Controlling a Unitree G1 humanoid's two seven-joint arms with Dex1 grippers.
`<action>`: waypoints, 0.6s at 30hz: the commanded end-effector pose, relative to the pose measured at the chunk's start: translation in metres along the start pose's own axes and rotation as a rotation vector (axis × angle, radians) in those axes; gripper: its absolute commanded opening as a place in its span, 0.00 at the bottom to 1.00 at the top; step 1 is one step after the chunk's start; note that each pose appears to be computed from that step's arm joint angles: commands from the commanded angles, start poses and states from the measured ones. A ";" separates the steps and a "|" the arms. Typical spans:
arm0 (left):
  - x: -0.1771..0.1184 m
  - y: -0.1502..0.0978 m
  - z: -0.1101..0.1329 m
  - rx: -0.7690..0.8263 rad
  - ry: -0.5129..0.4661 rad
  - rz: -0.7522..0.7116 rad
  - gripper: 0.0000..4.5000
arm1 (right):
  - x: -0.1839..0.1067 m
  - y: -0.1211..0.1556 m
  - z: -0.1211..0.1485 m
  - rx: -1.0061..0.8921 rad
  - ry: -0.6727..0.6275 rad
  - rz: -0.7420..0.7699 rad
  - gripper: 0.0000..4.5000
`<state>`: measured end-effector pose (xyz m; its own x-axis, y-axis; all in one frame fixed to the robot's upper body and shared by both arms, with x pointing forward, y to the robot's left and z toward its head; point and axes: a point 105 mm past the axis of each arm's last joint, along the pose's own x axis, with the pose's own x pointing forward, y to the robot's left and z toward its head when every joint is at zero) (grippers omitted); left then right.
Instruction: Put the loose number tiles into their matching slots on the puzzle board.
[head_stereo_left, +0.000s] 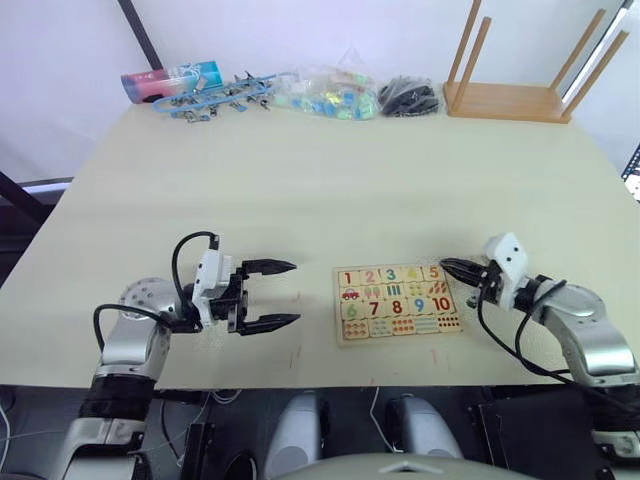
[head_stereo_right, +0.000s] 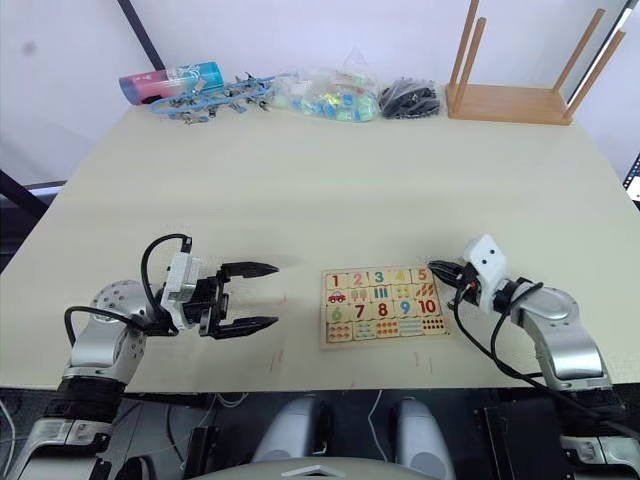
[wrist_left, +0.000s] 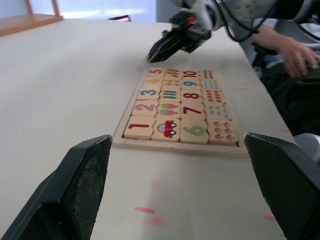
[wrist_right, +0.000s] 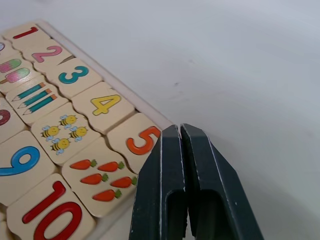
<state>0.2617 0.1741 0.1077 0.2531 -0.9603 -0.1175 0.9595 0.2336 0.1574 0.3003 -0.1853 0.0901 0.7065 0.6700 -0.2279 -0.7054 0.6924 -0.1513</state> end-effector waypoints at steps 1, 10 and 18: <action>-0.001 0.002 0.002 -0.012 -0.004 0.105 1.00 | -0.022 -0.011 0.010 -0.028 -0.061 -0.068 0.01; -0.020 0.008 -0.018 -0.046 0.050 0.369 1.00 | -0.080 -0.018 -0.015 -0.029 -0.062 -0.243 0.29; -0.045 0.005 -0.024 -0.114 0.100 0.468 1.00 | -0.133 -0.013 -0.029 0.018 -0.064 -0.271 0.98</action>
<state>0.2570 0.2148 0.0753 0.6416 -0.7456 -0.1803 0.7648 0.6397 0.0762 0.2194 -0.2818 0.0790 0.8606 0.4800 -0.1705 -0.5037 0.8518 -0.1443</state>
